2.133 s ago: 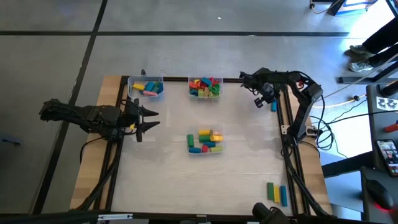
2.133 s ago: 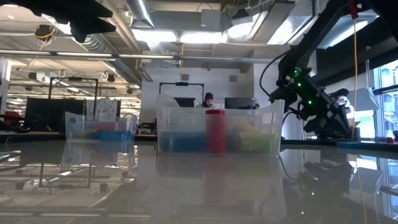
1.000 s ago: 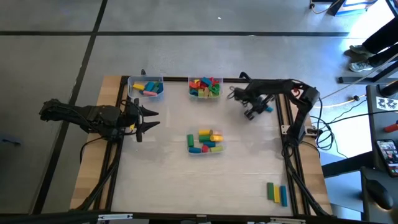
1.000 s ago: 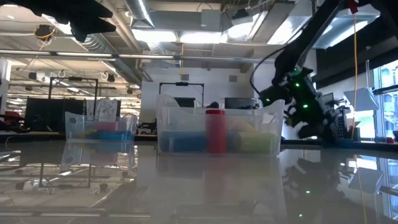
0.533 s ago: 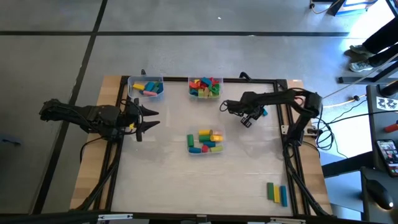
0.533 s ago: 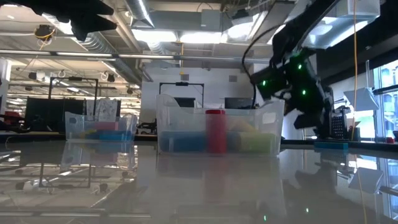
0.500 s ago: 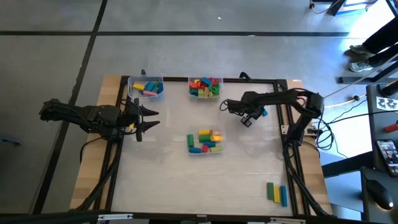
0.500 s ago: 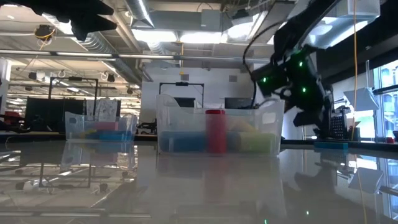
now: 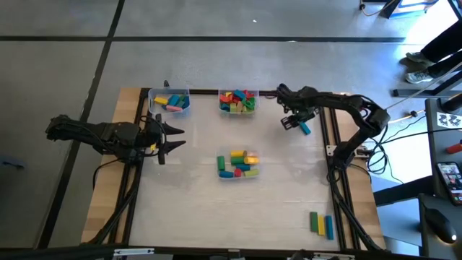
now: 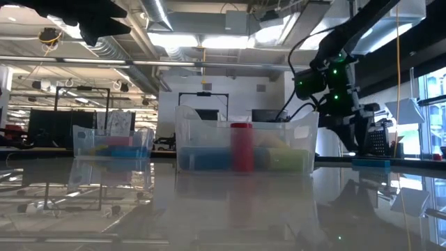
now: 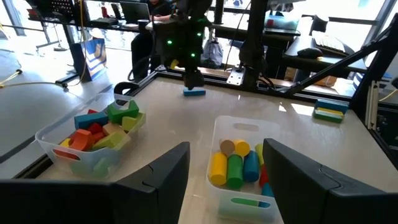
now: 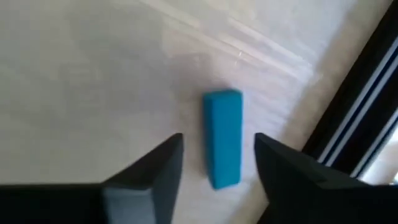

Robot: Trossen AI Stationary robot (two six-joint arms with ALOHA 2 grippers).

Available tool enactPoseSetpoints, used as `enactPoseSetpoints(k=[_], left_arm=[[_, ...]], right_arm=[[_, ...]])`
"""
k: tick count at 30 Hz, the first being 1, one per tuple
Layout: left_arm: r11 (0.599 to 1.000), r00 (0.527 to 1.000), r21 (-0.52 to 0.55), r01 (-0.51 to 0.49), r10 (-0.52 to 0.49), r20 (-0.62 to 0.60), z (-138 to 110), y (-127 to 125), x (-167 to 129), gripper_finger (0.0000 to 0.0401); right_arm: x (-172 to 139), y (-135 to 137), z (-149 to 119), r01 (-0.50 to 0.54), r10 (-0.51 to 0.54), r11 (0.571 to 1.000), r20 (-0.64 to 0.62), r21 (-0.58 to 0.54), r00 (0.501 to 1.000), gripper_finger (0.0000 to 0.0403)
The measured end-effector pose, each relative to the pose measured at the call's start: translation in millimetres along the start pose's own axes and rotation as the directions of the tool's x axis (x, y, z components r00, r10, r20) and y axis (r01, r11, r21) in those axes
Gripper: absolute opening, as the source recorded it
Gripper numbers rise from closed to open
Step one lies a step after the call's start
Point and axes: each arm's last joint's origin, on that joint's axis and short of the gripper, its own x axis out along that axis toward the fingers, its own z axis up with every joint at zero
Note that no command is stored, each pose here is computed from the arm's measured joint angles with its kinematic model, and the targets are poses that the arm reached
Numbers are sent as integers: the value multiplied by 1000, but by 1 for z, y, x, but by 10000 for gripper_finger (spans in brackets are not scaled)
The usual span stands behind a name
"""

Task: Sort blocks by size
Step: Put the light blue rectangular block into the top left transparent bin

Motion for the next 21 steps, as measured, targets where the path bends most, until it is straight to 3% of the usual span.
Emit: enactPoseSetpoints(k=[4,8,15,21], left_arm=[[1000,1000,4,0,0,0,0,0,0,198],[1000,1000,4,0,0,-1,0,0,0,198],[1000,1000,6,0,0,-2,0,0,0,198],[1000,1000,9,-1,1,-4,0,0,0,198]], right_arm=[[4,-12,6,8,-8,999,4,47,1000,245],[13,-15,8,-28,28,997,-4,75,1000,253],[46,-17,3,-42,49,996,-87,82,995,233],[50,-16,3,-114,119,992,-101,50,988,190]])
